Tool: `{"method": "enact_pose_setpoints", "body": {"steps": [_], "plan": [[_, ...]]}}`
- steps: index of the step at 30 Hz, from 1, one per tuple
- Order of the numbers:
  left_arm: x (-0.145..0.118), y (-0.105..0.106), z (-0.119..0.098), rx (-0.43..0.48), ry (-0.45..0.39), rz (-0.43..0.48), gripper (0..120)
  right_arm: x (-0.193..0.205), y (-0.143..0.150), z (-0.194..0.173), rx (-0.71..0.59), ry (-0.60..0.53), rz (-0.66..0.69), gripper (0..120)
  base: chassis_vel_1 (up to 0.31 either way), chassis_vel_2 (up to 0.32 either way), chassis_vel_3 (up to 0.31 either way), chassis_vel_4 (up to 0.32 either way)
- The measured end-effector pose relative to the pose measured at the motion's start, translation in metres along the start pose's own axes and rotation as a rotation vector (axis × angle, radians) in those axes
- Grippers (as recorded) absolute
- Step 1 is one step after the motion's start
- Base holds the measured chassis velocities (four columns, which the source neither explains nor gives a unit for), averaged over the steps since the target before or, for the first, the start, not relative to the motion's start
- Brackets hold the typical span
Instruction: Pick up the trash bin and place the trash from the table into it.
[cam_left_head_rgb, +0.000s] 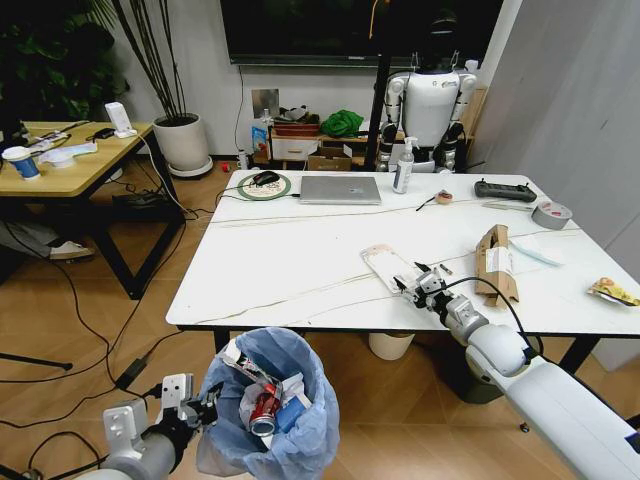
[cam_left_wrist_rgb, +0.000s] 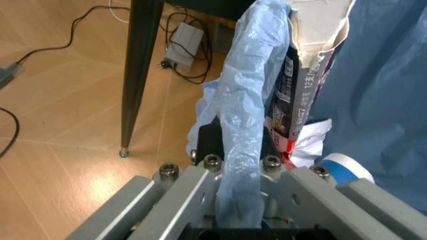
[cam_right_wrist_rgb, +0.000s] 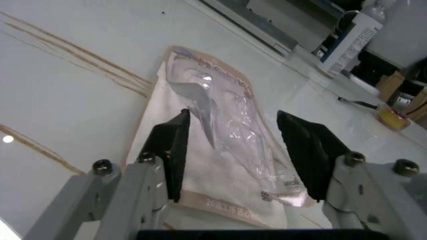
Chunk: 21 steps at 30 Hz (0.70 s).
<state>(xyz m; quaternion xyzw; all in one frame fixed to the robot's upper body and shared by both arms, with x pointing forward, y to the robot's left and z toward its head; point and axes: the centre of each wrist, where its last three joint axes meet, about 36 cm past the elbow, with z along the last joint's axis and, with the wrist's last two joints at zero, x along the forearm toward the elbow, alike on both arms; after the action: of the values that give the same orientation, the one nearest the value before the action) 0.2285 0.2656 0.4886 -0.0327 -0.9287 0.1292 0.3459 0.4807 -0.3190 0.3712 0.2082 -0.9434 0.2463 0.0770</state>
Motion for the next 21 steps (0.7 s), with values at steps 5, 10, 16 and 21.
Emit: {"method": "enact_pose_setpoints", "body": {"steps": [5, 10, 16, 21], "plan": [[0.0, 0.0001, 0.0, 0.003, -0.001, -0.001, 0, -0.0001, -0.0019, 0.0013, -0.003, 0.001, -0.006, 31, 0.0, 0.0, 0.0, 0.0], [0.0, 0.0002, -0.0001, 0.004, -0.002, -0.002, 0, 0.0008, 0.0, 0.0046, -0.008, 0.005, -0.015, 14, 0.0, 0.0, 0.0, 0.0], [0.0004, 0.0003, -0.0003, 0.005, -0.003, -0.003, 0, 0.0013, 0.0026, 0.0077, -0.013, 0.006, -0.021, 0, 0.0, 0.0, 0.0, 0.0], [0.0004, -0.0007, 0.0005, 0.01, -0.002, -0.001, 0, 0.0013, 0.0029, 0.0068, -0.017, -0.005, -0.022, 0, 0.0, 0.0, 0.0, 0.0]]}}
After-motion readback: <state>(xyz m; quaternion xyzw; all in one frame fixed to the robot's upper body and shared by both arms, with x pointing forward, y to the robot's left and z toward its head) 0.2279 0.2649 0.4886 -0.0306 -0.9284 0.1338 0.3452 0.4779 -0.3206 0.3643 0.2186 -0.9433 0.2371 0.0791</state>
